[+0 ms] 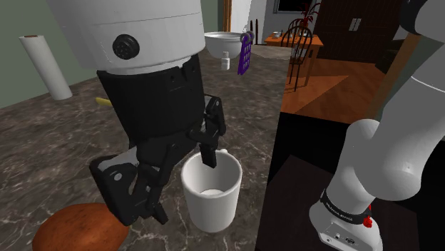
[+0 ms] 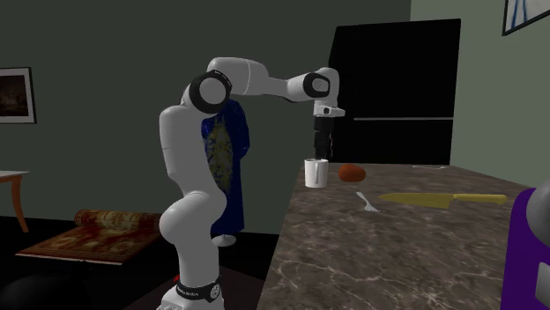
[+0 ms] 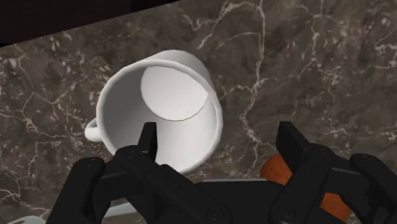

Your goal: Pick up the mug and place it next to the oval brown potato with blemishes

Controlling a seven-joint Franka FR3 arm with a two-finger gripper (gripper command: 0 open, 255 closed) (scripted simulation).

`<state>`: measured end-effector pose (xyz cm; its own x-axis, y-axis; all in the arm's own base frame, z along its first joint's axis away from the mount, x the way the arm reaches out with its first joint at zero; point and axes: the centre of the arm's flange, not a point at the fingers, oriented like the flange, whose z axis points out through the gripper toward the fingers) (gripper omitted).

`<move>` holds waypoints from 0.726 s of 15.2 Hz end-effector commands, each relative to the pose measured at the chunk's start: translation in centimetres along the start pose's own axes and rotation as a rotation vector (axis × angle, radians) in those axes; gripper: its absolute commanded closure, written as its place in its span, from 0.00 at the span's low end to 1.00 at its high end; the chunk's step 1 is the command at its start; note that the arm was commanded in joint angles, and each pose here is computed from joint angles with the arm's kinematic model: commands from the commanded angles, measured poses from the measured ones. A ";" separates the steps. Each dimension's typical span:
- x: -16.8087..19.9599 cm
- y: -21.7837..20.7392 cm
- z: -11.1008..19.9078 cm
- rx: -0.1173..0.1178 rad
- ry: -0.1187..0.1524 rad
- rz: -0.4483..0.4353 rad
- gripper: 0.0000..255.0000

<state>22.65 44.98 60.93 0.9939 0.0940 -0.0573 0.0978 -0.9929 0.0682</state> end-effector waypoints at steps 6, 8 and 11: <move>0.0 0.0 -4.3 0.000 0.000 0.000 0.00; 0.0 0.0 -4.3 0.000 0.000 0.000 0.00; 0.0 0.0 -4.3 0.000 0.000 0.000 0.00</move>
<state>22.86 45.30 65.23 0.9939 0.0939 -0.0574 0.0978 -0.9929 0.0684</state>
